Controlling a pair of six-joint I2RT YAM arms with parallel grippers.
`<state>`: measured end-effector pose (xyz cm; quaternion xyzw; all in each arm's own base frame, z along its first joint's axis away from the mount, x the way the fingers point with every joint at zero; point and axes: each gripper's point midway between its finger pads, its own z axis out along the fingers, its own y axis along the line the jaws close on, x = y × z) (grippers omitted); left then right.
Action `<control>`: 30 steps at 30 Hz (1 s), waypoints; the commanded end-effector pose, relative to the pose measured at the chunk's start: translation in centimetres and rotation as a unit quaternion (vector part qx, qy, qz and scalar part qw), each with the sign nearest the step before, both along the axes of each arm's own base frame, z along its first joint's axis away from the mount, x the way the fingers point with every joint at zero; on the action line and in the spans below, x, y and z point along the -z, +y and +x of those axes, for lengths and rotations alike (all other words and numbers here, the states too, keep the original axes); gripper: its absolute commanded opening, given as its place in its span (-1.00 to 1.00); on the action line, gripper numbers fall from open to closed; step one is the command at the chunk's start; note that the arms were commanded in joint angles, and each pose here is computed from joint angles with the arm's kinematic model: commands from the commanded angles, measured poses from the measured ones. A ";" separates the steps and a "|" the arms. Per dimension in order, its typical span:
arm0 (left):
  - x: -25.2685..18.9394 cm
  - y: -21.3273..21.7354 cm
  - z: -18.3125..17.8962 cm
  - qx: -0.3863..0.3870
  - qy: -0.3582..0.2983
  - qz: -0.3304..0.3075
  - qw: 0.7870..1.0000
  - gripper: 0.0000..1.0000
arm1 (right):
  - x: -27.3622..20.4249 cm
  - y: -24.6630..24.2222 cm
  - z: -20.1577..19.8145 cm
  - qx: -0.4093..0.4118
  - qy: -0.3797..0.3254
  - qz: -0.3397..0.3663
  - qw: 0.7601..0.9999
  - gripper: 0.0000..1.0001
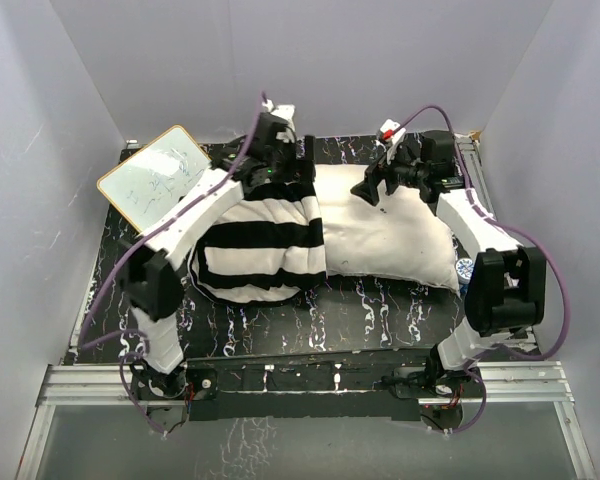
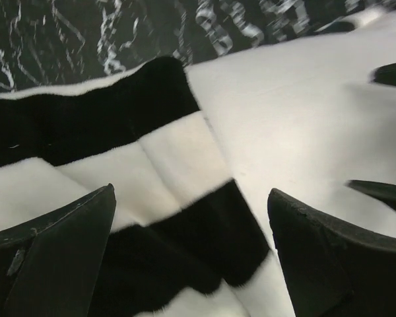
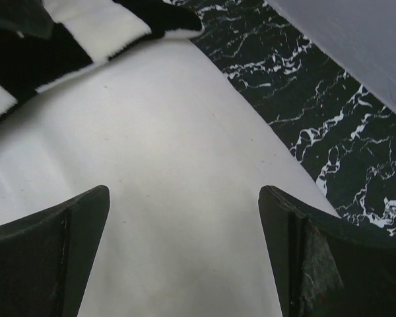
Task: Put the pillow into the pillowcase
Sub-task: Stuff the pillow into the pillowcase.
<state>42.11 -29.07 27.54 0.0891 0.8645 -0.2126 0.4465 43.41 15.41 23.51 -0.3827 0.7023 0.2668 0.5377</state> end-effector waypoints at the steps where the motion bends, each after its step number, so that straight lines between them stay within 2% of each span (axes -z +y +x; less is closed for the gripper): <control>1: 2.5 0.9 0.1 -0.017 0.023 0.123 0.992 0.93 | 0.6 -1.2 2.3 0.046 -0.009 -0.017 0.999 1.00; 4: 4.8 0.7 0.2 -0.010 0.042 0.165 0.985 0.83 | 2.1 -1.2 2.1 0.045 0.003 -0.022 0.999 1.00; 6: 5.7 0.9 0.1 -0.011 0.050 0.181 0.982 0.65 | 2.8 -1.1 1.9 0.043 0.009 -0.023 0.999 0.99; 10: 5.6 0.8 0.0 -0.007 0.051 0.176 0.983 0.02 | 4.7 -0.4 2.0 0.039 0.019 -0.048 0.998 0.99; 12: 4.3 0.3 -0.2 -0.002 0.041 0.156 0.987 -0.38 | 5.8 0.1 2.2 0.040 0.019 -0.070 0.997 0.97; 16: 1.0 -1.2 -0.8 0.022 0.017 0.097 0.995 -0.95 | 7.9 1.1 2.4 0.032 0.022 -0.105 0.994 0.74; 19: -1.6 -3.6 -1.6 0.067 0.001 0.026 0.997 -1.00 | 10.0 2.8 2.0 0.008 0.052 -0.112 0.992 0.27; 22: -5.0 -7.4 -3.0 0.138 -0.015 -0.082 0.987 -1.00 | 9.6 5.5 1.4 -0.024 0.074 -0.095 0.992 -0.67; 23: -6.7 -8.7 -3.4 0.160 -0.023 -0.125 0.979 -1.00 | 8.5 6.4 1.4 -0.033 0.077 -0.076 0.994 -0.82; 26: -11.5 -11.8 -4.2 0.222 -0.045 -0.224 0.948 -1.00 | 2.4 8.4 2.1 -0.055 0.057 -0.001 0.997 -0.84; 30: -18.6 -13.3 -4.1 0.256 -0.107 -0.291 0.916 -1.00 | -11.5 8.2 3.3 -0.062 -0.047 0.107 0.991 -0.84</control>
